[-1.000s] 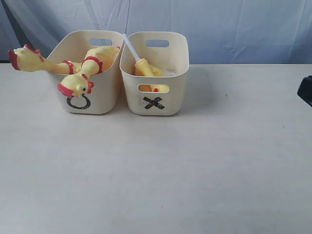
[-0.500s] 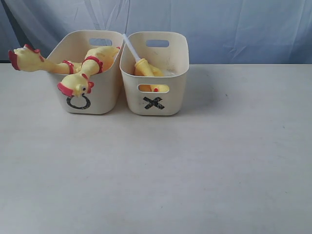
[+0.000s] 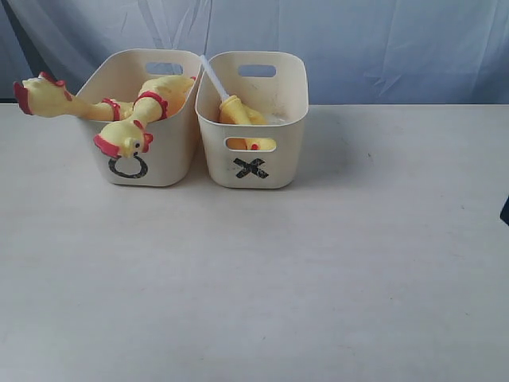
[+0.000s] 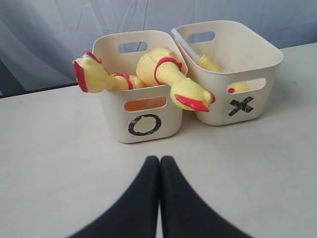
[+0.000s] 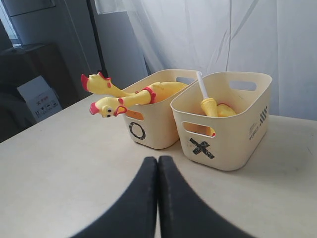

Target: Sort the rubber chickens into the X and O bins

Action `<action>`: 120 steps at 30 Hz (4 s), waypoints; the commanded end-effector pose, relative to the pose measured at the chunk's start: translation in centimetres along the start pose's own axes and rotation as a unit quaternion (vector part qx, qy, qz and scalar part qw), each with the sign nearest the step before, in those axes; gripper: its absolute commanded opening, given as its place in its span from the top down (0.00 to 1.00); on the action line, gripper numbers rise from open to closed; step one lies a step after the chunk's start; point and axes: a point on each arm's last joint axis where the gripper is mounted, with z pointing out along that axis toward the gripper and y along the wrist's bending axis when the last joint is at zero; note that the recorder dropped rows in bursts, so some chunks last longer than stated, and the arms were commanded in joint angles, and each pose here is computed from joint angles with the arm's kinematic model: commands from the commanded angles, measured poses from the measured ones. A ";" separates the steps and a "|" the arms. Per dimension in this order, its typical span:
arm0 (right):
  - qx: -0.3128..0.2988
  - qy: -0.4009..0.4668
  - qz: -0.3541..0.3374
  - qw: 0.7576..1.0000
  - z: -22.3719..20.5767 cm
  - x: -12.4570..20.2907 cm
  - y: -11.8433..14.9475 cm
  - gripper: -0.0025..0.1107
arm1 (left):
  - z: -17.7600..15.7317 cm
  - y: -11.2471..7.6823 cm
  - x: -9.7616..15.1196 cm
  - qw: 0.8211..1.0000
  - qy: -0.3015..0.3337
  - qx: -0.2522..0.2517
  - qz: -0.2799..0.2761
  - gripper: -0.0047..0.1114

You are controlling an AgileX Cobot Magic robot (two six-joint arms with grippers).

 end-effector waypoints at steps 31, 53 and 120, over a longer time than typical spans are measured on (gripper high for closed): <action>0.144 -0.144 -0.025 0.979 -3.9 -0.5 0.0 0.99 | -7.7 0.9 1.0 0.964 -0.184 -0.187 -0.038 0.96; 0.144 -0.150 -0.027 0.978 -4.1 -0.5 0.1 0.99 | -8.0 0.8 1.1 0.962 -0.190 -0.191 -0.039 0.96; 0.236 0.049 -0.147 0.959 -0.8 10.2 -4.9 0.99 | 0.9 1.6 11.6 0.978 -0.105 -0.153 -0.096 0.96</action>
